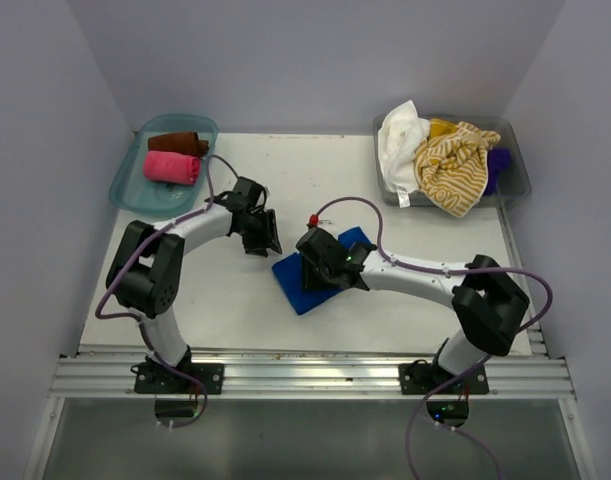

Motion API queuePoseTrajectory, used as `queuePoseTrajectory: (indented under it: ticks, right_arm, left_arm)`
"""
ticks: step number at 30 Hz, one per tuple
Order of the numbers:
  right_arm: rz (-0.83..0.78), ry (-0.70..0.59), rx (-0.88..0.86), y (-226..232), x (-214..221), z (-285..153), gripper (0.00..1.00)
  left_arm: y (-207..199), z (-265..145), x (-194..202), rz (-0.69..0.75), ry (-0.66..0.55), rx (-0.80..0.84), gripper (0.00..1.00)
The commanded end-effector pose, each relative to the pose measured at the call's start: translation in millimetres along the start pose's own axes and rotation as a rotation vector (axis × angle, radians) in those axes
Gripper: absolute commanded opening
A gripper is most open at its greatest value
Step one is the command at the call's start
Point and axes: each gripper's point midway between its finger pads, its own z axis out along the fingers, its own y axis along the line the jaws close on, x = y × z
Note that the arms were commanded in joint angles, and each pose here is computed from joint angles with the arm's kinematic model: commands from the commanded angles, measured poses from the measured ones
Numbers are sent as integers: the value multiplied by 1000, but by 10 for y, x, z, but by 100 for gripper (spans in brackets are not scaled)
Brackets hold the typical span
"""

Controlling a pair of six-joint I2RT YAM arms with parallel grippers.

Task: Roll the towels
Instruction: Roll the towel

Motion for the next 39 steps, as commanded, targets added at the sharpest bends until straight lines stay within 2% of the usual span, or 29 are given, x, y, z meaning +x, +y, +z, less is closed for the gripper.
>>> queuePoseTrajectory:
  ticks: [1,8,13,21,28,29,32,33,34,37,38,39]
  right_arm:
    - [-110,-99,25,40,-323,-314,51]
    - [-379,-126,58,298,-327,-355,55]
    - [-616,-161,133,478,-207,-232,56]
    - [-736,-142,193,489,-40,165,56]
    - [-738,-95,212,339,187,459,55]
    - [-735,-83,225,267,244,500,54]
    - [-679,-137,267,89,242,546,35]
    - [-630,-186,204,205,164,503,28]
    - [-599,-168,196,97,153,529,24]
    - [-541,-153,9,329,114,438,17]
    - [-535,-146,-20,306,119,427,16]
    - [-537,-161,-64,385,91,397,11]
  left_arm:
    - [-113,-369,-235,86,-109,-6,50]
    - [-53,-556,-360,94,-147,-52,53]
    - [223,-688,-415,51,-187,-152,52]
    - [629,-852,-397,-61,-212,-186,53]
    - [653,-782,-242,-80,-185,-166,53]
    - [633,-768,-216,-84,-176,-151,53]
    - [623,-732,-105,-104,-157,-125,53]
    - [617,-730,-81,-107,-154,-118,53]
    - [617,-744,-62,-108,-153,-114,54]
    - [582,-788,24,-97,-137,-91,55]
    - [496,-808,70,-90,-120,-42,56]
    - [462,-788,133,-82,-104,-9,56]
